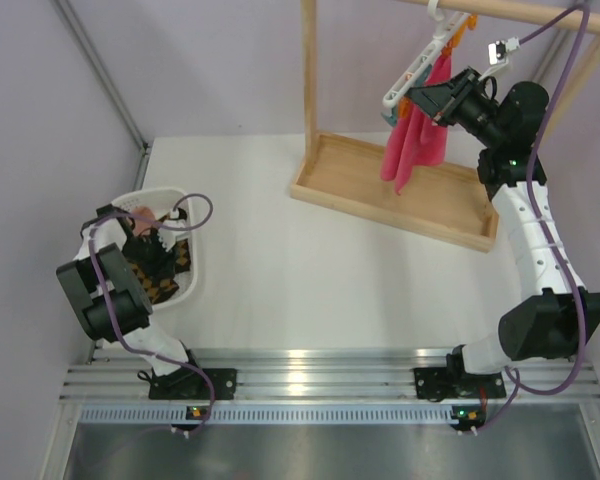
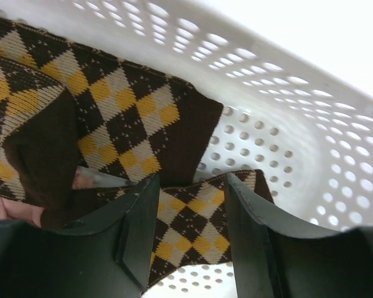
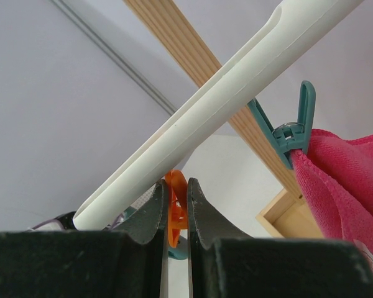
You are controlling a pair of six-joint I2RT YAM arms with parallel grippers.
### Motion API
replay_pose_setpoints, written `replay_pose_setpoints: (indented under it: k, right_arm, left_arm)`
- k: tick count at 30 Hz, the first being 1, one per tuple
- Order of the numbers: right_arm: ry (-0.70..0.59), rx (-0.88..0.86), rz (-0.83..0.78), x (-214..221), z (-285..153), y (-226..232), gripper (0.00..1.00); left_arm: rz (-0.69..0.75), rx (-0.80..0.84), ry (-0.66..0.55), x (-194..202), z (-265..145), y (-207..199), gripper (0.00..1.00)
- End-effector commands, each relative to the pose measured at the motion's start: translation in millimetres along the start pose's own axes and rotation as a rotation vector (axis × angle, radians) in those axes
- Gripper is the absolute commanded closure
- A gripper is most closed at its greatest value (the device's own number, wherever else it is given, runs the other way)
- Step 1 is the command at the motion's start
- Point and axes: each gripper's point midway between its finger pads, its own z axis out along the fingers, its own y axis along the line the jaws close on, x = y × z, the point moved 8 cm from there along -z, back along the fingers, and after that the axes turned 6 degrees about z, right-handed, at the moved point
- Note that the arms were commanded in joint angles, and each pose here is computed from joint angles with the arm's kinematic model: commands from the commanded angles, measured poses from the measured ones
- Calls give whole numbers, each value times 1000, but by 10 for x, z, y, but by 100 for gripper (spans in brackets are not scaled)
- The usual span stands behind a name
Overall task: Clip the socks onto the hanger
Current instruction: Pick up the sock from the bin.
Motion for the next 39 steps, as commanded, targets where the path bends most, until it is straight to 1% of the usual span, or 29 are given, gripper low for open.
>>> replay_pose_setpoints:
  k: [1,7,9,13,17,18,20,21,23,24,25,27,28,29,30,31,32,33,34,36,39]
  right_arm:
    - [-56,72,-5,-154,-17,-63,100]
    - [-57,90,-5,-149,-11,-106,100]
    - [-57,92,-4,-148,-7,-113,100]
    - [-57,95,-5,-154,-6,-111,100]
    - [-57,106,-1,-154,-9,-118,100]
    - [-62,107,-3,-163,-11,-110,100]
    - [-63,106,-6,-167,-11,-106,100]
    - [-62,110,-5,-161,-8,-120,100]
    - [-67,108,-11,-171,-17,-103,100]
    - [-66,110,-11,-166,-14,-115,100]
    - [-65,108,-10,-167,-21,-102,100]
    - [-63,111,-13,-160,-21,-113,100]
    - [-64,108,-18,-166,-22,-104,100]
    - [-64,107,-20,-168,-21,-103,100]
    - [-65,106,-23,-171,-22,-99,100]
    - [-66,105,-24,-173,-17,-102,100]
    - [-65,101,-25,-177,-11,-101,100]
    - [-65,99,-23,-177,-7,-103,100]
    - [-66,98,-21,-182,0,-104,100]
    - [-64,93,-23,-186,17,-113,100]
    - [-61,87,-26,-187,30,-111,100]
  left_arm:
    - [44,-32,-65,-54,54,127,49]
    - [37,-4,-39,18,228,88,48]
    - [49,-44,-33,47,276,132,48]
    - [34,-59,-15,130,398,99,49]
    - [20,-17,-1,185,467,1,61]
    - [17,-14,3,192,469,-17,70]
    - [12,-3,5,197,458,-76,78]
    - [9,3,3,187,453,-95,87]
    - [-21,29,-12,143,396,-145,94]
    - [-36,34,-20,118,364,-150,96]
    - [-51,21,-34,52,284,-96,100]
    - [-101,23,-59,-39,161,-89,100]
    - [-118,-15,-72,-134,11,9,100]
    - [-127,-28,-79,-186,-79,44,100]
    - [-159,0,-79,-241,-171,2,100]
    - [-157,-42,-90,-363,-355,124,100]
    - [-176,-44,-91,-424,-454,141,100]
    - [-220,-12,-92,-471,-545,83,100]
    - [-216,-32,-118,-568,-699,143,100]
    - [-247,-42,-137,-628,-826,143,100]
    - [-273,-31,-188,-756,-1013,40,100]
